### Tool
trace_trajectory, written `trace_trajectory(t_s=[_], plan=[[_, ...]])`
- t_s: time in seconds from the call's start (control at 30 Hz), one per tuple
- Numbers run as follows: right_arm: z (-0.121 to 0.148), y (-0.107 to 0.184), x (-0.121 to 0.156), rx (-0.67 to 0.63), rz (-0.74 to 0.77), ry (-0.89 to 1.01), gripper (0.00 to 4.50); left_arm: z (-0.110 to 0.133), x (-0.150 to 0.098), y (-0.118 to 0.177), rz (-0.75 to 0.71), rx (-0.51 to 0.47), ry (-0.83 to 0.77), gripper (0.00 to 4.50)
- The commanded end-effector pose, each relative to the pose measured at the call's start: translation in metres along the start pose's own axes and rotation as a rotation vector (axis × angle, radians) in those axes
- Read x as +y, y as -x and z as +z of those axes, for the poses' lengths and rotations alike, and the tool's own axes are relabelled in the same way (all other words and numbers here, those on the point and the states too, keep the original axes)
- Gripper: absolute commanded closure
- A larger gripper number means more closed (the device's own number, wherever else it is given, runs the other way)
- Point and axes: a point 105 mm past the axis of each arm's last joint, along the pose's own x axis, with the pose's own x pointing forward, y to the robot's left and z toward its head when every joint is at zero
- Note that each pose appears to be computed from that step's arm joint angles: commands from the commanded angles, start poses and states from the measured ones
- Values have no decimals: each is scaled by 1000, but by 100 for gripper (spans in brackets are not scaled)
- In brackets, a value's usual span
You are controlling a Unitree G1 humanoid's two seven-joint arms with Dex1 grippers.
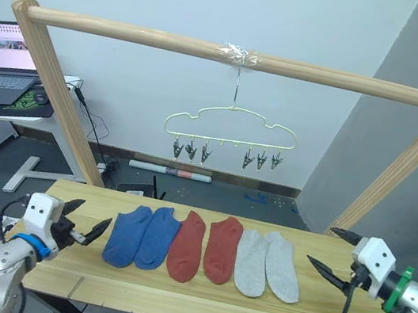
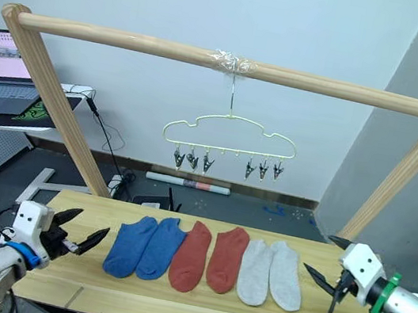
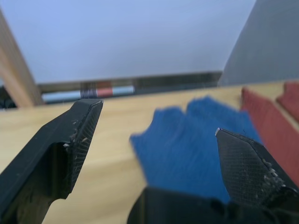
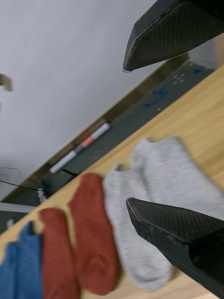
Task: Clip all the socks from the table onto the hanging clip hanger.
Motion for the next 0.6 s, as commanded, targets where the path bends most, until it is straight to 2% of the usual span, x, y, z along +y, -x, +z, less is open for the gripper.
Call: trace_trajectory(t_s=[0.03,0.13,0.23,0.33,0.47,0.6], plan=[[35,-15,6,-117,1,-13,0,35,-12,-18,42,-129,-42,2],[47,-25,16,-146,33,-6,0,46,-23,-26,54,-172,-38,2],[76,-41,26,-230,71,6,0,66,-28,-40,127,-258,-39,2],[98,-53,30,-291,90,11,0,91,-38,-55,136,-337,-20,2],[113,-61,37,-330,118,10,0,115,-48,-68,129,-399,-23,2],[123,-65,42,-353,145,15,0,129,-52,-76,134,-424,-19,2]])
